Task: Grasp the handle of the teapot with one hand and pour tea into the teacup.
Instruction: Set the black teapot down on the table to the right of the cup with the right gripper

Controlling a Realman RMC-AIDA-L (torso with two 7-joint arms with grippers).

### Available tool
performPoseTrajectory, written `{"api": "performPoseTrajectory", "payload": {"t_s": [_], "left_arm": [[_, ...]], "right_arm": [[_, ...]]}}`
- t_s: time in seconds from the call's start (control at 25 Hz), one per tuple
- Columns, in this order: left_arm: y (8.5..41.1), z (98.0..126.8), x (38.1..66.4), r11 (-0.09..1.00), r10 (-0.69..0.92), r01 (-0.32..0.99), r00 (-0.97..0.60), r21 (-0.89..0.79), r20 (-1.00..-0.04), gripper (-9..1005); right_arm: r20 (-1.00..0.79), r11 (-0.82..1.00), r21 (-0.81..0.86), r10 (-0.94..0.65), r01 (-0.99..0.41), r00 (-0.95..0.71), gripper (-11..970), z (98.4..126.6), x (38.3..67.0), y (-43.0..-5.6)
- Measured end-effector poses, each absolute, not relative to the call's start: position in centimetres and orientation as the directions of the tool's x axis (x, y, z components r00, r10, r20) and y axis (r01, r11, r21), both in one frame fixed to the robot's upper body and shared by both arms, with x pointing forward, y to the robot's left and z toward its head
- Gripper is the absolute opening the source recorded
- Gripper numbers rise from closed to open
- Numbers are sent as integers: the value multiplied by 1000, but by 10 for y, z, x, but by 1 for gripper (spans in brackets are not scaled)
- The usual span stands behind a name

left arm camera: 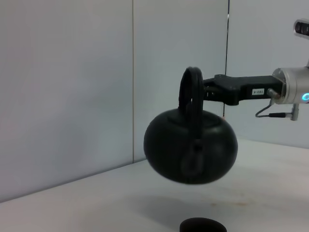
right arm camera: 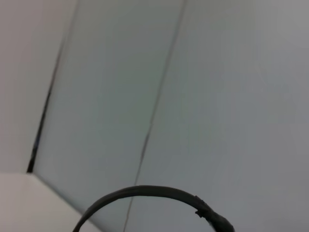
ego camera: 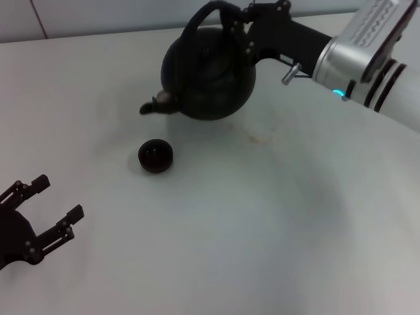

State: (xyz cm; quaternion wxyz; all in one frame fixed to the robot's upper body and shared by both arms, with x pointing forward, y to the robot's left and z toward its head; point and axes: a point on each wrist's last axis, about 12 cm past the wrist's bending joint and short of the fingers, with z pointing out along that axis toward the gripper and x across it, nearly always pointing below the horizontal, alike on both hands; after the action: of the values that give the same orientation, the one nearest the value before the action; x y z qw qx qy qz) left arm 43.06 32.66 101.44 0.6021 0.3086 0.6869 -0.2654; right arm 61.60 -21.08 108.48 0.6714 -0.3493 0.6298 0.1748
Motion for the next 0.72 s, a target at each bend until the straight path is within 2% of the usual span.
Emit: {"api": "performPoseTrajectory", "payload": {"t_s": [0.28, 0.72], "left_arm": [[327, 1015, 431, 668, 105, 744, -83, 9, -991, 802], [326, 1016, 433, 670, 100, 742, -75, 11, -992, 801]], "right_arm": [[-991, 759, -129, -112, -638, 67, 66, 1079, 611, -224], [-998, 799, -43, -65, -600, -15, 66, 1069, 604, -239]]}}
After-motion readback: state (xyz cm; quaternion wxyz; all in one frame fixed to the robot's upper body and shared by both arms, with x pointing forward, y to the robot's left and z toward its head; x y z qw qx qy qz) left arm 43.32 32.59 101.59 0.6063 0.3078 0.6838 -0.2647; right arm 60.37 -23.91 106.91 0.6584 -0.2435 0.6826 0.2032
